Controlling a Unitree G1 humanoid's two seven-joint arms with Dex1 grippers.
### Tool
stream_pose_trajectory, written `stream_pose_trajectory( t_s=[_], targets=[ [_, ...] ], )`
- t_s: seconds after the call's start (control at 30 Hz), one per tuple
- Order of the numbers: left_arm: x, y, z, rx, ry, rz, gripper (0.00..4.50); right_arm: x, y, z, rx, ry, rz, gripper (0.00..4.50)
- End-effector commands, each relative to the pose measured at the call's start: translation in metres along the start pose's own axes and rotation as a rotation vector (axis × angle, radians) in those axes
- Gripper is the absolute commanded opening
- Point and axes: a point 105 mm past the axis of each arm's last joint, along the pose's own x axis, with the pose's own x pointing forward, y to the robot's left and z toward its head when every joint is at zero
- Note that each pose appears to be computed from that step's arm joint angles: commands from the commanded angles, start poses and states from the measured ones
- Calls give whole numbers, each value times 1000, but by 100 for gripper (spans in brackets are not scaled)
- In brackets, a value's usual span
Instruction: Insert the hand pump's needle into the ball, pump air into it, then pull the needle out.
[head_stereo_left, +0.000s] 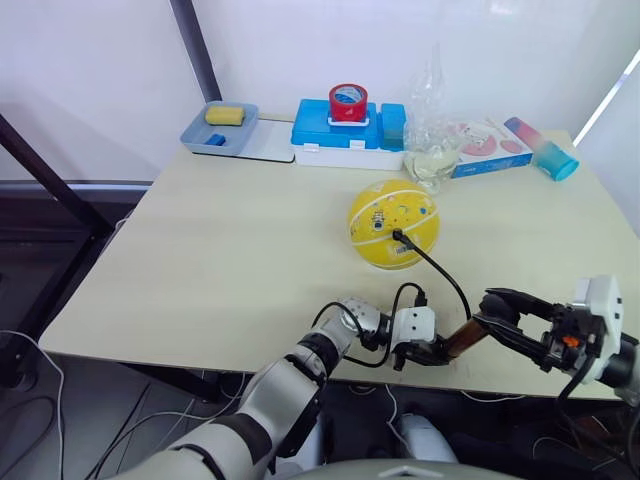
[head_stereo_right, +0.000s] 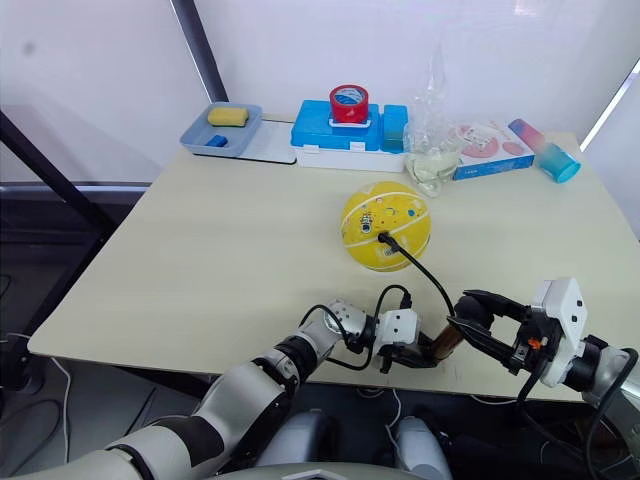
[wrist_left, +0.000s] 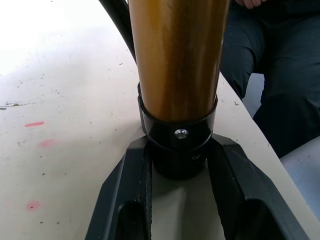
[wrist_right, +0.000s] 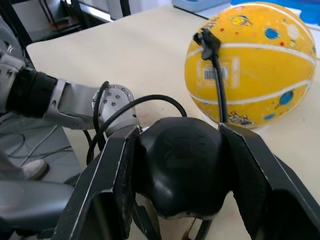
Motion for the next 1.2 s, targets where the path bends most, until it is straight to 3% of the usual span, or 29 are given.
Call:
stream_pose_trajectory(
  t_s=[0.03,0.43,0.53,0.63,0.8,0.93,1.2],
  targets=[
    [2,-11,-10,-22,35,-47,111,-17,-14,21,-44,-22,-82,202],
    [3,-11,-9,-19,36,-51,111,-62,-10,126,-149,-164,-106,202],
    [3,-11,-9,-19,34,-52,111,-58,-7,132,-134,-157,-85,202],
    [4,-11,-8,-18,33,-53,111,-48,-6,112,-81,-91,-64,202],
    [4,-10,-7,-17,27,-49,111,-30,-12,46,4,57,-69,202],
    [4,-8,-5,-11,21,-43,111,-19,-12,11,9,100,-67,202],
    [0,-1,3,-17,-15,-21,111,-4,-12,-11,-13,35,-100,202]
  ],
)
